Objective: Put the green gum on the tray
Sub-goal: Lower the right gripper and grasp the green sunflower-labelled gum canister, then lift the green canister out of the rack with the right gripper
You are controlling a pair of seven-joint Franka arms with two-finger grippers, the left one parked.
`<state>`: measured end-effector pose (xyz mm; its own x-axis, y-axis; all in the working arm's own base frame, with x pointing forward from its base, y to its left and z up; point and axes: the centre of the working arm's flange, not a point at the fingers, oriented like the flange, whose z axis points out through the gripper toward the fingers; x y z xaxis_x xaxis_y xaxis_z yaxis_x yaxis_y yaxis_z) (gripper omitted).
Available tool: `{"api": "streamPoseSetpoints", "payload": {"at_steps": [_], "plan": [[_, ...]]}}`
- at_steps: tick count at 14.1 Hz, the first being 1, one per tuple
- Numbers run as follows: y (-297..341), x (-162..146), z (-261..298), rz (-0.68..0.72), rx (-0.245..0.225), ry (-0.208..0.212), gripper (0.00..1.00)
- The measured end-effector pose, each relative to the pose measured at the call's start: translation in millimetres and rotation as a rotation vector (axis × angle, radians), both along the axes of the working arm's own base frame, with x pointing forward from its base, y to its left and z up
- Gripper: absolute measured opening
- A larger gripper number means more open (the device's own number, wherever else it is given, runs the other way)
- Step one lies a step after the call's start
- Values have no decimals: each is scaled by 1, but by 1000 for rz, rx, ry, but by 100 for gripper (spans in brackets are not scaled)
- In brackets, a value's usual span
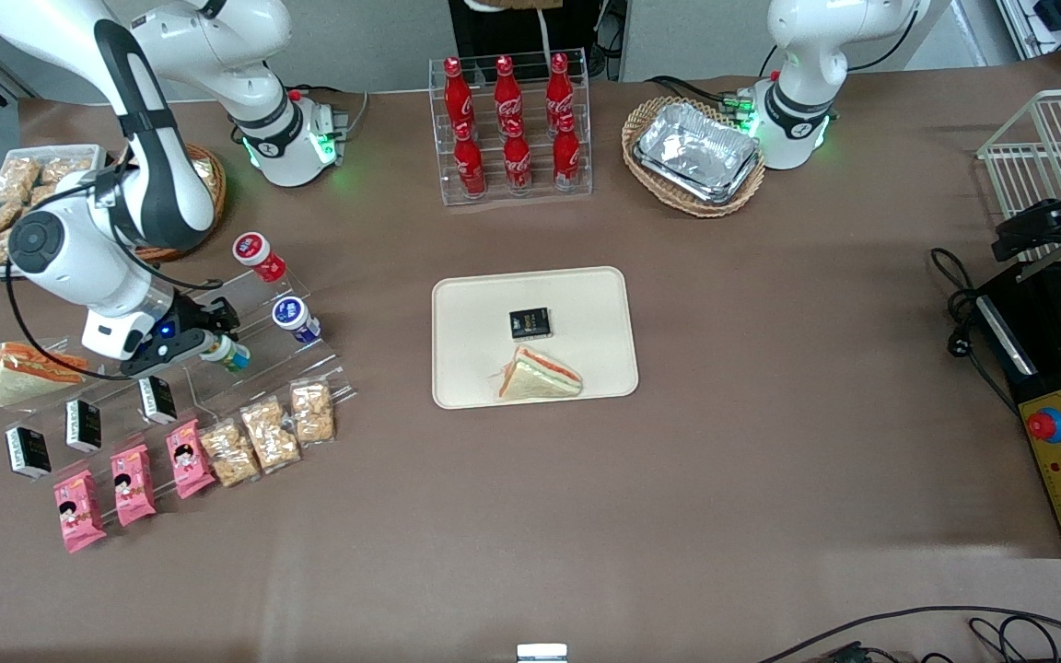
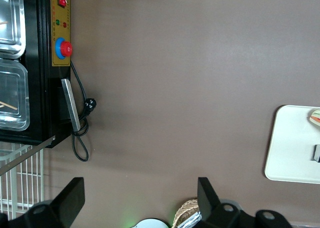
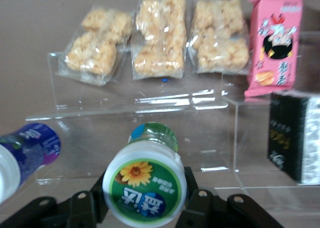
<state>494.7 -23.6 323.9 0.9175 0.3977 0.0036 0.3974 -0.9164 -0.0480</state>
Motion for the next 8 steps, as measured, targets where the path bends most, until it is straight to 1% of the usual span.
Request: {"api": "streamPoseSetpoints", "payload": {"at_steps": [1,2,4,5,8], "plan": [[0,7,13,4,3,8,59],[0,16,34,8,8,25,59],[-1,34,89,15,20,60,59],[-2,40,118,18,25,69,59],[-12,49,191,9,31,65,59]]}}
